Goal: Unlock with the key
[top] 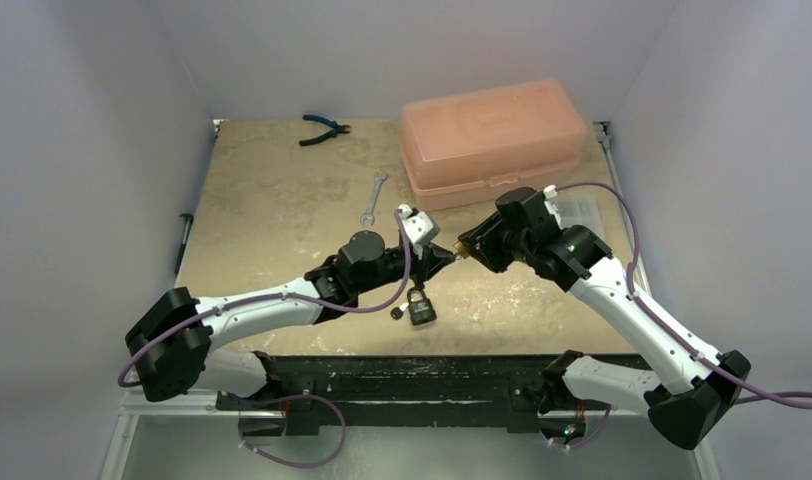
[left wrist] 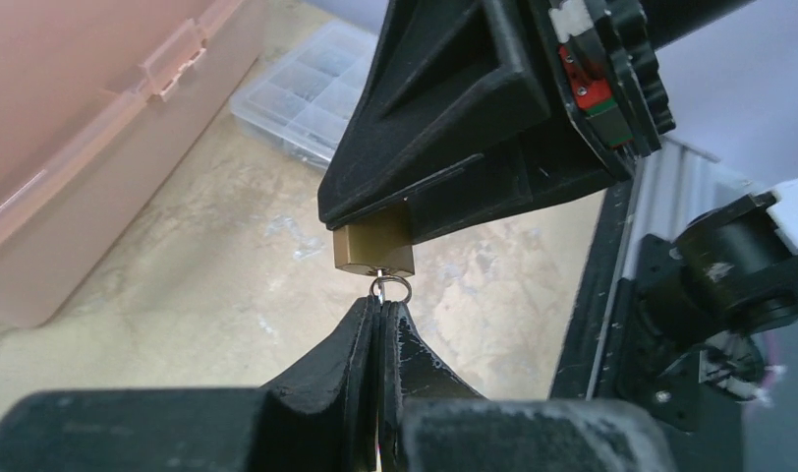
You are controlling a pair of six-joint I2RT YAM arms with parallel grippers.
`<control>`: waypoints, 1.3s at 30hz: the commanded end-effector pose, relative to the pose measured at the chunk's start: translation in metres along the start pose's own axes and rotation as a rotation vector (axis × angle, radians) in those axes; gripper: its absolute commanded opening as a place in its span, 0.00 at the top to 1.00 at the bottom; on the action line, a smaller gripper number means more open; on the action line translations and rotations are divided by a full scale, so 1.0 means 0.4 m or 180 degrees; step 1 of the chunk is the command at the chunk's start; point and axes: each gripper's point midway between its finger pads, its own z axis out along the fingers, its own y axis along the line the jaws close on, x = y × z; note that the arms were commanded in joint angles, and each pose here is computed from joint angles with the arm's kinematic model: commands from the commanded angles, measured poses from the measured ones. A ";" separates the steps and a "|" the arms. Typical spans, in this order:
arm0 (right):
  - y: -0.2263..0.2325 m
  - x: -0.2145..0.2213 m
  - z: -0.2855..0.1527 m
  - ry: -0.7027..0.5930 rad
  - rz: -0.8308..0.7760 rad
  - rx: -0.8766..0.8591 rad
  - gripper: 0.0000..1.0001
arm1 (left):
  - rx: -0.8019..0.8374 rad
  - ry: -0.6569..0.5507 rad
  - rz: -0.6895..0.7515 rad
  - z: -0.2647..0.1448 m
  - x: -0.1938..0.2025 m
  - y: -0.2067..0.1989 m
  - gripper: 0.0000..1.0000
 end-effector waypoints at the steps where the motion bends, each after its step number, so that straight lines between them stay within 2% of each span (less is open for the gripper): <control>1: 0.037 0.027 -0.018 0.0177 0.0007 -0.0166 1.00 | -0.0203 -0.0092 0.0746 0.024 -0.070 -0.014 1.00; 12: 0.023 0.038 -0.011 0.0240 0.0012 -0.0098 1.00 | -0.0576 -0.0137 0.1415 0.029 -0.100 -0.015 1.00; 21: 0.021 0.031 -0.014 0.0190 0.0021 -0.0118 1.00 | -0.0583 -0.0153 0.1424 0.015 -0.109 -0.022 1.00; 22: 0.020 0.029 -0.015 0.0176 0.0023 -0.0121 1.00 | -0.0557 -0.0140 0.1386 0.013 -0.107 -0.026 0.97; 26: 0.022 0.023 -0.016 0.0135 0.0025 -0.0138 1.00 | -0.0497 -0.0097 0.1184 -0.004 -0.095 -0.038 0.53; 29: 0.021 0.020 -0.016 0.0115 0.0035 -0.0144 1.00 | -0.0491 -0.0112 0.1012 -0.029 -0.090 -0.042 0.30; 34: 0.022 0.013 -0.016 0.0059 0.0036 -0.0203 1.00 | -0.0362 -0.0311 0.0595 -0.088 -0.110 -0.057 0.19; 39: 0.033 0.008 -0.019 0.0018 0.0015 -0.0331 1.00 | -0.0138 -0.0532 -0.0014 -0.125 -0.126 -0.026 0.18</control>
